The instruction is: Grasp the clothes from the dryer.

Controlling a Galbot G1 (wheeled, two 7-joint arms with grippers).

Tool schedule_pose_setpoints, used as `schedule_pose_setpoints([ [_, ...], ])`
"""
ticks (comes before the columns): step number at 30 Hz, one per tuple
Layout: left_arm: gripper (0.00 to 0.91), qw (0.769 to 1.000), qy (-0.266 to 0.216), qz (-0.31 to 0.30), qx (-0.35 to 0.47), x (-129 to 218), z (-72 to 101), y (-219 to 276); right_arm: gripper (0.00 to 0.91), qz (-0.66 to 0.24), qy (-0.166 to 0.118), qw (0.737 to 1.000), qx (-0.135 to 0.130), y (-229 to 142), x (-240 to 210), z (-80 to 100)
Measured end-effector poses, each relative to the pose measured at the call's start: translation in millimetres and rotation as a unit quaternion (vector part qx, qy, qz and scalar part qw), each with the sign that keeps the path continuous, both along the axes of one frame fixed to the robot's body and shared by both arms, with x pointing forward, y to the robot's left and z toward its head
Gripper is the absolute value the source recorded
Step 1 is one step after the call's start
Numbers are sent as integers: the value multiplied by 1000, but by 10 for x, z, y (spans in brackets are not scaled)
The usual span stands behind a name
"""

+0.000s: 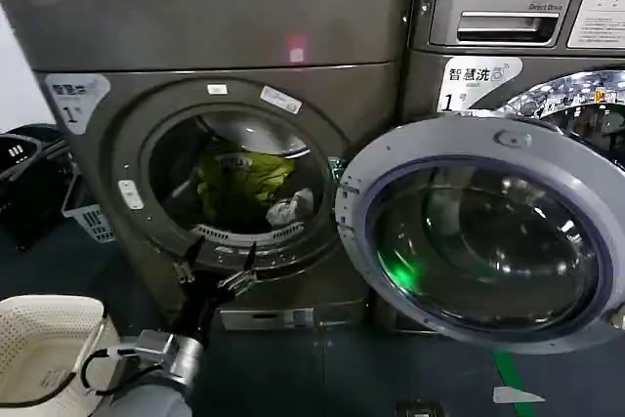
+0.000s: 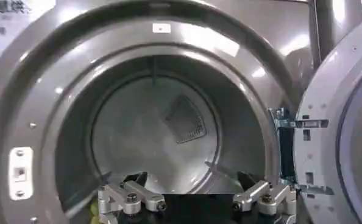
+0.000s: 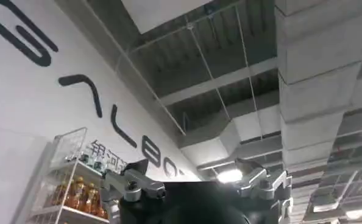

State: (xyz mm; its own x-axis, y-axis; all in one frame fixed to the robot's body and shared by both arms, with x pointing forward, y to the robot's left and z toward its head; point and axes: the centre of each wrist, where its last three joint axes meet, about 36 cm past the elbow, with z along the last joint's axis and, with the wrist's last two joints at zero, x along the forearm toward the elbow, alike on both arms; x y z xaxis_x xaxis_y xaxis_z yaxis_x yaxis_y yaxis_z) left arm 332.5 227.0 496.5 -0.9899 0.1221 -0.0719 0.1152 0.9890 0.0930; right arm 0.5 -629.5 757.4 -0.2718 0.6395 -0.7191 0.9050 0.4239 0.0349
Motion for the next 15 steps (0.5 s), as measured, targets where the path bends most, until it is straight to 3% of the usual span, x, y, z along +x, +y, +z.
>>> schedule_pose_setpoints([
  [15, 907, 1000, 2, -1, 0, 17, -11, -2, 907, 0, 7, 1000, -2, 14, 22, -8],
])
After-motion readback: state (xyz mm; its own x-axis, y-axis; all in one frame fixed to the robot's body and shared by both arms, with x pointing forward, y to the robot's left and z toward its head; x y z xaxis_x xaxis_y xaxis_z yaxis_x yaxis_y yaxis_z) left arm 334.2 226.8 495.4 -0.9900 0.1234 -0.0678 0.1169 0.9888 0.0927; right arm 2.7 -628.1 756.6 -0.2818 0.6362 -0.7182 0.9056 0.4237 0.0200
